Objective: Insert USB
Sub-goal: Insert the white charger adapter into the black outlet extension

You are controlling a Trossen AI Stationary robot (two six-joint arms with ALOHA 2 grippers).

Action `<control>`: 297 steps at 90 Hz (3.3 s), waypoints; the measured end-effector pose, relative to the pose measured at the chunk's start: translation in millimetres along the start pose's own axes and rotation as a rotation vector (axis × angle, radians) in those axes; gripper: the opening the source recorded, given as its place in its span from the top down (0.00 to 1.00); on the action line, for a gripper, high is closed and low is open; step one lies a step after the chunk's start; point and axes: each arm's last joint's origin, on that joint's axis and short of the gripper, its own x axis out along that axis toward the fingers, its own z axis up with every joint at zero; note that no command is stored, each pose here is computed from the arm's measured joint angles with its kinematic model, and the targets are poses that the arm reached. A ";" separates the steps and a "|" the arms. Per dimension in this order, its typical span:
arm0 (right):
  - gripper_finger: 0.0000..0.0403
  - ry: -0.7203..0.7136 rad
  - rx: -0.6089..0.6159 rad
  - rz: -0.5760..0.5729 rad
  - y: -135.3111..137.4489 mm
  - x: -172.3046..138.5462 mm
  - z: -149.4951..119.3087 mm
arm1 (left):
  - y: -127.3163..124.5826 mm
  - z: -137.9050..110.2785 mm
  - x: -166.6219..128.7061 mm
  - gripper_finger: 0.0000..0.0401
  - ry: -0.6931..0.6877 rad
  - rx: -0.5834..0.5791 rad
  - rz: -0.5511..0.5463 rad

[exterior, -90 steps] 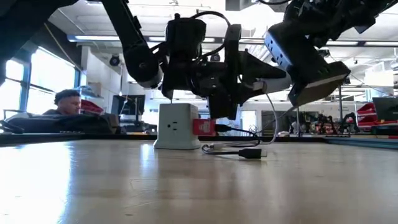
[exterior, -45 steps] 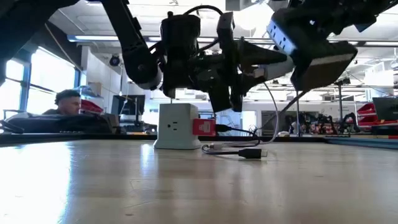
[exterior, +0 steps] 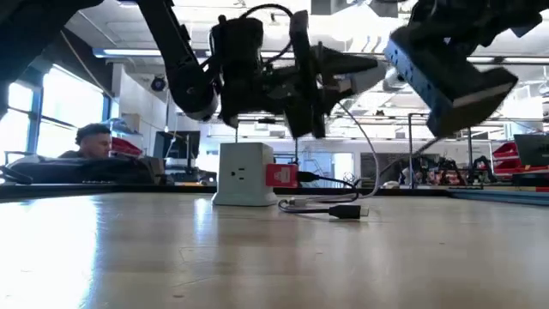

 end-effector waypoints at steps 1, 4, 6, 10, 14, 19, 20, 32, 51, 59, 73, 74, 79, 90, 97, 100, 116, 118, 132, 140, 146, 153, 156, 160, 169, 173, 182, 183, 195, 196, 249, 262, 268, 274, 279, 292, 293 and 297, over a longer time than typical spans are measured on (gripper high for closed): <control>0.45 0.001 0.000 0.000 -0.3 1.0 0.3 | 0.5 -1.8 -0.1 0.78 0.004 0.001 0.001; 0.45 0.003 0.003 0.000 -1.1 4.0 1.1 | 1.5 -6.7 -0.6 0.78 0.008 0.003 0.000; 0.45 0.003 0.004 0.000 -1.6 6.2 1.8 | 2.1 -9.0 -0.8 0.78 0.006 0.002 -0.003; 0.45 0.006 0.010 0.002 -2.7 10.3 2.9 | 2.2 -11.9 -1.4 0.78 -0.008 -0.006 -0.009; 0.45 0.008 0.010 0.004 -3.6 13.7 3.6 | 1.5 -12.2 -2.2 0.78 -0.032 -0.016 -0.016; 0.45 -0.016 -0.002 0.007 -3.8 16.2 6.5 | 1.3 -11.8 -2.3 0.78 -0.047 -0.020 -0.013; 0.45 -0.021 -0.005 0.008 -3.7 16.4 7.0 | 1.4 -11.6 -2.2 0.78 -0.050 -0.020 -0.010; 0.45 -0.055 -0.028 0.012 -2.0 12.4 9.3 | 1.8 -11.3 -2.0 0.78 -0.053 -0.022 -0.007; 0.45 -0.066 -0.027 0.058 3.9 5.1 8.5 | -1.4 -12.6 -2.7 0.78 -0.032 -0.032 -0.050; 0.45 -0.060 -0.035 0.064 6.7 5.5 7.3 | -1.7 -12.5 -2.6 0.78 -0.028 -0.032 -0.059; 0.45 -0.038 -0.032 0.050 7.9 8.6 4.6 | -1.2 -11.7 -2.4 0.78 -0.034 -0.050 -0.054; 0.45 -0.039 -0.033 0.047 7.9 8.6 4.5 | -1.1 -11.2 -2.3 0.78 -0.038 -0.052 -0.055; 0.45 -0.046 -0.035 0.031 8.3 9.0 4.4 | -0.8 -9.6 -2.1 0.78 -0.049 -0.057 -0.056; 0.45 -0.051 -0.035 0.019 8.0 8.9 4.6 | 1.5 -8.0 -1.2 0.78 -0.055 -0.058 -0.046; 0.45 -0.052 -0.034 0.016 7.8 8.9 4.6 | 1.7 -7.8 -1.1 0.78 -0.056 -0.058 -0.045; 0.45 -0.052 -0.035 0.016 7.7 8.9 4.6 | 1.7 -7.8 -1.1 0.78 -0.056 -0.058 -0.045; 0.45 -0.037 -0.030 0.013 7.0 10.3 3.6 | 1.7 -7.7 -1.1 0.78 -0.058 -0.061 -0.045; 0.45 -0.033 -0.028 0.012 6.7 11.0 3.4 | 1.7 -7.6 -1.1 0.78 -0.059 -0.064 -0.045; 0.45 -0.011 -0.015 0.010 5.0 16.1 2.8 | 0.5 -5.7 -1.4 0.78 -0.070 -0.070 -0.055; 0.45 -0.003 -0.016 0.014 5.8 17.6 2.1 | 0.1 -5.0 -1.3 0.78 -0.076 -0.073 -0.061; 0.45 0.004 -0.023 0.023 8.1 18.3 0.9 | 0.3 -4.7 -1.2 0.78 -0.079 -0.074 -0.060; 0.45 0.010 -0.018 0.028 10.5 19.0 -0.3 | 0.7 -4.3 -1.0 0.78 -0.083 -0.075 -0.057; 0.45 0.009 -0.015 0.024 10.7 19.1 -0.5 | 0.7 -4.2 -1.0 0.78 -0.084 -0.075 -0.057; 0.45 0.008 -0.003 0.009 10.5 20.4 -0.7 | 0.8 -3.7 -1.0 0.78 -0.086 -0.077 -0.060; 0.45 0.025 0.030 -0.023 8.3 25.7 -2.1 | 1.1 0.2 -0.5 0.78 -0.112 -0.091 -0.079; 0.45 0.039 0.042 -0.030 7.0 28.8 -3.0 | 0.4 1.8 -0.7 0.78 -0.125 -0.097 -0.089; 0.45 0.081 0.070 -0.053 3.8 38.2 -6.0 | -2.3 6.1 -2.1 0.78 -0.164 -0.113 -0.117; 0.45 0.085 0.074 -0.057 3.3 39.2 -6.3 | -2.6 6.3 -2.3 0.78 -0.166 -0.114 -0.119; 0.45 0.073 0.074 -0.078 0.6 48.1 -5.1 | -6.4 5.1 -4.2 0.78 -0.169 -0.111 -0.121; 0.45 0.068 0.069 -0.079 0.7 48.1 -4.7 | -6.4 4.4 -4.2 0.78 -0.163 -0.109 -0.121; 0.45 0.012 0.026 -0.016 6.3 41.7 1.3 | -0.2 -4.3 -2.2 0.77 -0.100 -0.094 -0.027; 0.45 0.013 0.019 -0.020 6.1 41.9 1.1 | -0.4 -2.3 -2.2 0.74 -0.127 -0.113 -0.040; 0.45 0.007 0.005 -0.027 6.0 41.9 1.4 | -0.6 -2.4 -2.1 0.72 -0.126 -0.129 -0.043; 0.45 -0.003 -0.004 -0.041 5.3 41.7 2.2 | -0.8 -2.8 -2.0 0.70 -0.122 -0.172 -0.049; 0.45 -0.008 -0.013 -0.045 4.5 41.6 2.9 | -1.0 -3.3 -1.8 0.69 -0.120 -0.216 -0.052; 0.45 -0.009 -0.010 -0.023 5.0 41.6 3.7 | -0.6 -3.6 -1.7 0.66 -0.149 -0.295 -0.024; 0.45 -0.008 -0.008 -0.021 5.0 41.6 3.6 | -0.5 -3.5 -1.7 0.66 -0.151 -0.300 -0.024; 0.45 -0.006 0.000 -0.016 5.2 41.6 3.6 | -0.3 -3.3 -1.5 0.65 -0.154 -0.318 -0.024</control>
